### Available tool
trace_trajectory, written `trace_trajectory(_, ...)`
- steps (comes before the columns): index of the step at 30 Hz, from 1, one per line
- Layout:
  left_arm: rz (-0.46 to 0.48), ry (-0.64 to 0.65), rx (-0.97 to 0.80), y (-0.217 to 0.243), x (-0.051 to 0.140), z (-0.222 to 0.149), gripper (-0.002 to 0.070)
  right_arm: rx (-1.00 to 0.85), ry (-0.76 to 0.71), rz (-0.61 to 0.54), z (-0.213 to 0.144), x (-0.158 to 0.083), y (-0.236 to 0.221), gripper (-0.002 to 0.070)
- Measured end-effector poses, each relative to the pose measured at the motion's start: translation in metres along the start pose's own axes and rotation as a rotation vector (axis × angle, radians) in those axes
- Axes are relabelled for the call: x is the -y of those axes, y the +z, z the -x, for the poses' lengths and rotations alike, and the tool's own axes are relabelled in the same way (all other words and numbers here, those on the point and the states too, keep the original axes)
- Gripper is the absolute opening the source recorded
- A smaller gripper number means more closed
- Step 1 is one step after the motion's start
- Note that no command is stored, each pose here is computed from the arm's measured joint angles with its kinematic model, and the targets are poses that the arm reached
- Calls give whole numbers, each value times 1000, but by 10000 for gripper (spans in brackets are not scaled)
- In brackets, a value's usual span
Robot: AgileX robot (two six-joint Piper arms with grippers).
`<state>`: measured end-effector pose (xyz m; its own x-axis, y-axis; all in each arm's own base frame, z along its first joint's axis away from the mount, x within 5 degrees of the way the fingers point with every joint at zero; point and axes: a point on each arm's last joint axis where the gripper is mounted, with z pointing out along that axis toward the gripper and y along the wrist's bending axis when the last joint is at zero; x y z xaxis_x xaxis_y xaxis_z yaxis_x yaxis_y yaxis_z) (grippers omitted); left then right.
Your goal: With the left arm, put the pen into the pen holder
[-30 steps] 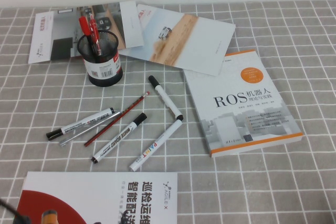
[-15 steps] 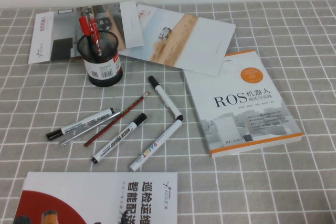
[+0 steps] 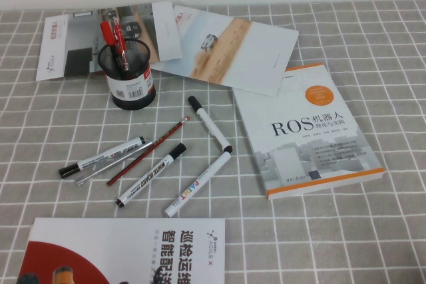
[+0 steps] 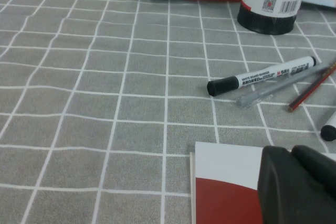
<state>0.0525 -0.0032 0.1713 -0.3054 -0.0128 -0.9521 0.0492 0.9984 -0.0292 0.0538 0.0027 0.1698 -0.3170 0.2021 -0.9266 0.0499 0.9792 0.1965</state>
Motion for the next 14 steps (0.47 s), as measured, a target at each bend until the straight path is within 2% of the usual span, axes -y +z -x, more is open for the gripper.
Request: trace_trajectory(14, 1, 4, -1, 0, 0, 0, -1, 0, 0, 0, 0, 0, 0, -15)
